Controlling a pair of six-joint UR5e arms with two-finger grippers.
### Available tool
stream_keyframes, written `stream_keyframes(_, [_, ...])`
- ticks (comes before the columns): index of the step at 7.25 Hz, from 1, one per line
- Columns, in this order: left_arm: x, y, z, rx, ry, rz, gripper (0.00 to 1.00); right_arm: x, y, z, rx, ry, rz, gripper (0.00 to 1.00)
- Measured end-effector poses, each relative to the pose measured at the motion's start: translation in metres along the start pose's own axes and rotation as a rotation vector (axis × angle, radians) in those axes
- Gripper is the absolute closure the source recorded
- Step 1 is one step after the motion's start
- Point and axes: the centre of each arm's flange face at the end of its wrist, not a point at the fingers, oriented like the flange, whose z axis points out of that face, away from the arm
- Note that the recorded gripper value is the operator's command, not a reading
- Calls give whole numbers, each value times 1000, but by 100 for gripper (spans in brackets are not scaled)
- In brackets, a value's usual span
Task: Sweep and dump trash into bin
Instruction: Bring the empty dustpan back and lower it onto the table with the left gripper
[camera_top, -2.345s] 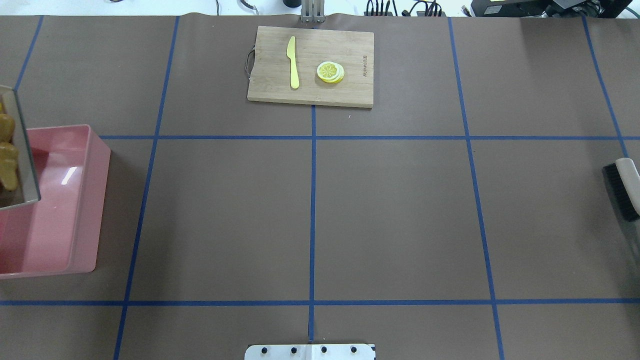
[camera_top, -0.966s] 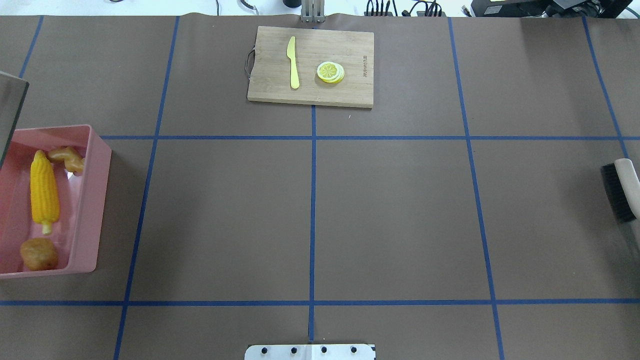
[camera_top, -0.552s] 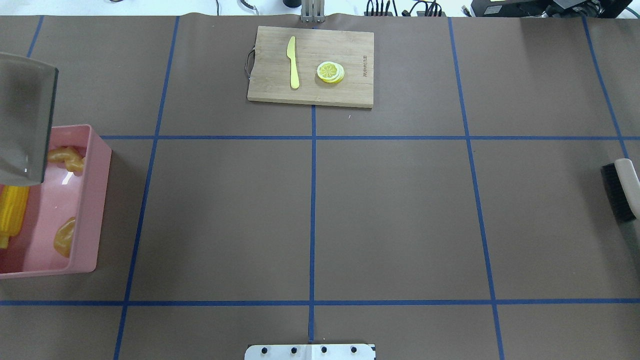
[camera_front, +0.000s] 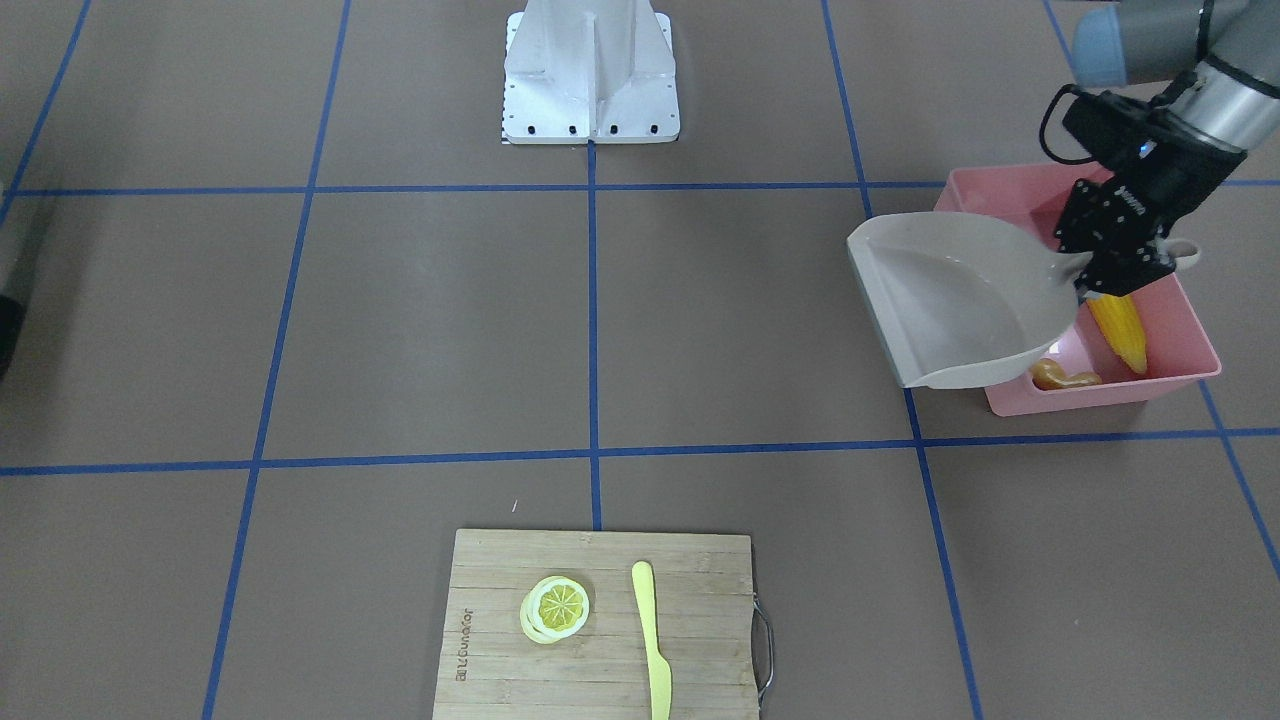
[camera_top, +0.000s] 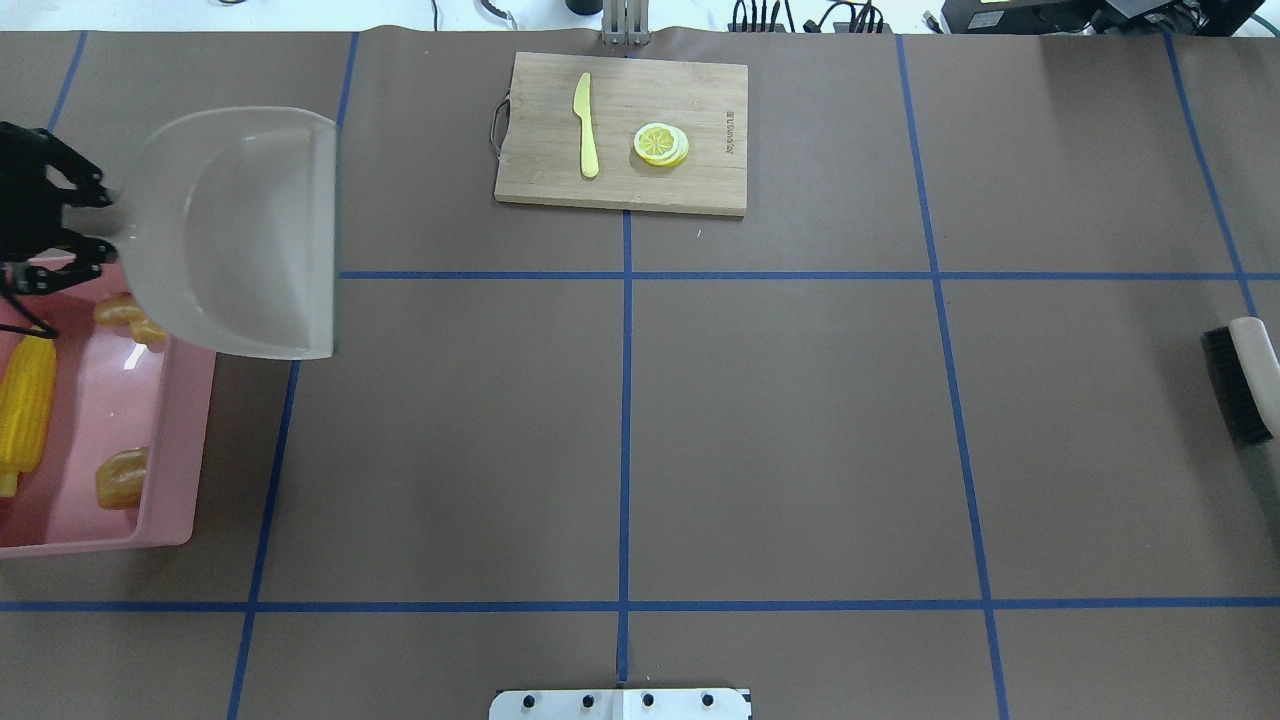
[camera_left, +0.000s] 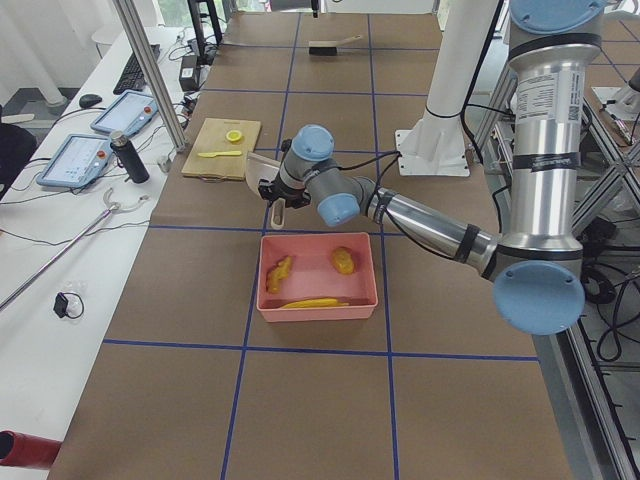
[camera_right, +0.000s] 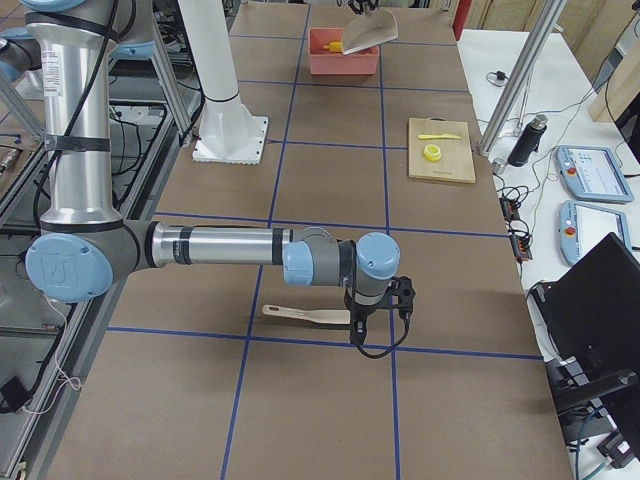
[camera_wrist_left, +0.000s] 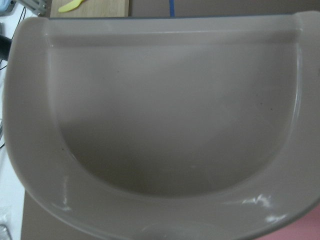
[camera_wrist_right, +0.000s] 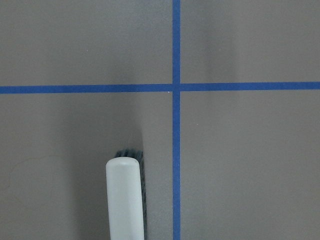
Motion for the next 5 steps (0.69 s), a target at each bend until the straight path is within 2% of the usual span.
stream_keyframes(2, [13, -66, 63, -21, 78, 26, 100, 4, -1, -4, 16, 81, -6, 0])
stream_keyframes(4, [24, -119, 89, -21, 135, -73, 100, 6, 3, -3, 15, 104, -4, 0])
stream_keyframes(5, [34, -133, 101, -18, 162, -103, 100, 9, 6, 1, 7, 107, -1, 0])
